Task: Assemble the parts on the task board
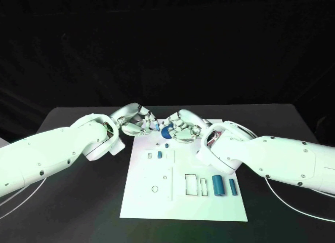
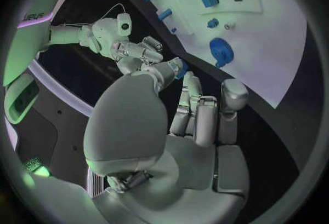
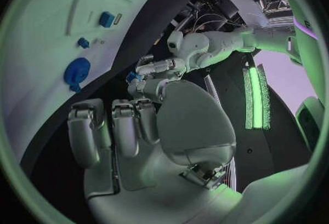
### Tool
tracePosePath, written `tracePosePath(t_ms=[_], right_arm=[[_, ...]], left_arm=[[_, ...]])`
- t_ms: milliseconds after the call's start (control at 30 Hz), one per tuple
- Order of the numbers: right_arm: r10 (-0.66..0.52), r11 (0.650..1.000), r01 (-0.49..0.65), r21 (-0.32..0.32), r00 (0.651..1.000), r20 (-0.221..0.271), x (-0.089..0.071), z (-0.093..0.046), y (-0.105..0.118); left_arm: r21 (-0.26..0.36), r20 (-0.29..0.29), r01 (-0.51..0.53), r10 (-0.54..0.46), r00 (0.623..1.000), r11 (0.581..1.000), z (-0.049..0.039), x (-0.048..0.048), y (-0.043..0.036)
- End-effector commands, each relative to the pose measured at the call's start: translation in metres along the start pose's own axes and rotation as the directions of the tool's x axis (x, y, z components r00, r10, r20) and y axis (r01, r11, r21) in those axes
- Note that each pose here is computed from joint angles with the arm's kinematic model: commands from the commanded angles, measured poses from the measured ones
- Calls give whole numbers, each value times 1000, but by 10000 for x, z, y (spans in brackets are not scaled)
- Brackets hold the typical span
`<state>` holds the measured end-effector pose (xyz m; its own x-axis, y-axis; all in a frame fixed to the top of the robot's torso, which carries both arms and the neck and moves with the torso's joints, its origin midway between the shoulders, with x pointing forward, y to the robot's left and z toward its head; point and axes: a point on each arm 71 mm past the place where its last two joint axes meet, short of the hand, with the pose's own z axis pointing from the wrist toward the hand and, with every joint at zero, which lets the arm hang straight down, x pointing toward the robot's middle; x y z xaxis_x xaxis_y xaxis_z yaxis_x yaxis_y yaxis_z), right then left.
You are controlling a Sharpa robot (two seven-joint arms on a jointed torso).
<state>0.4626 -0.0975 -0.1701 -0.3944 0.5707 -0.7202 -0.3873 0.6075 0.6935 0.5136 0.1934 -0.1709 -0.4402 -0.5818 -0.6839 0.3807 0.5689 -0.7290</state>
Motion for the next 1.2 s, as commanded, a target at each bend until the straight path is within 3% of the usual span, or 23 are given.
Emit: tracePosePath(t_ms=[33, 633, 1200], right_arm=[[-9, 1000, 9, -17, 1000, -6, 10, -1, 14], [4, 999, -3, -46, 999, 34, -2, -56, 57], [-15, 1000, 14, 7, 996, 93, -192, -126, -172]], left_arm=[[9, -15, 3, -3, 1000, 1000, 8, 18, -20], [-5, -15, 1, -1, 1000, 1000, -5, -12, 27], [24, 18, -83, 83, 996, 996, -83, -36, 51]])
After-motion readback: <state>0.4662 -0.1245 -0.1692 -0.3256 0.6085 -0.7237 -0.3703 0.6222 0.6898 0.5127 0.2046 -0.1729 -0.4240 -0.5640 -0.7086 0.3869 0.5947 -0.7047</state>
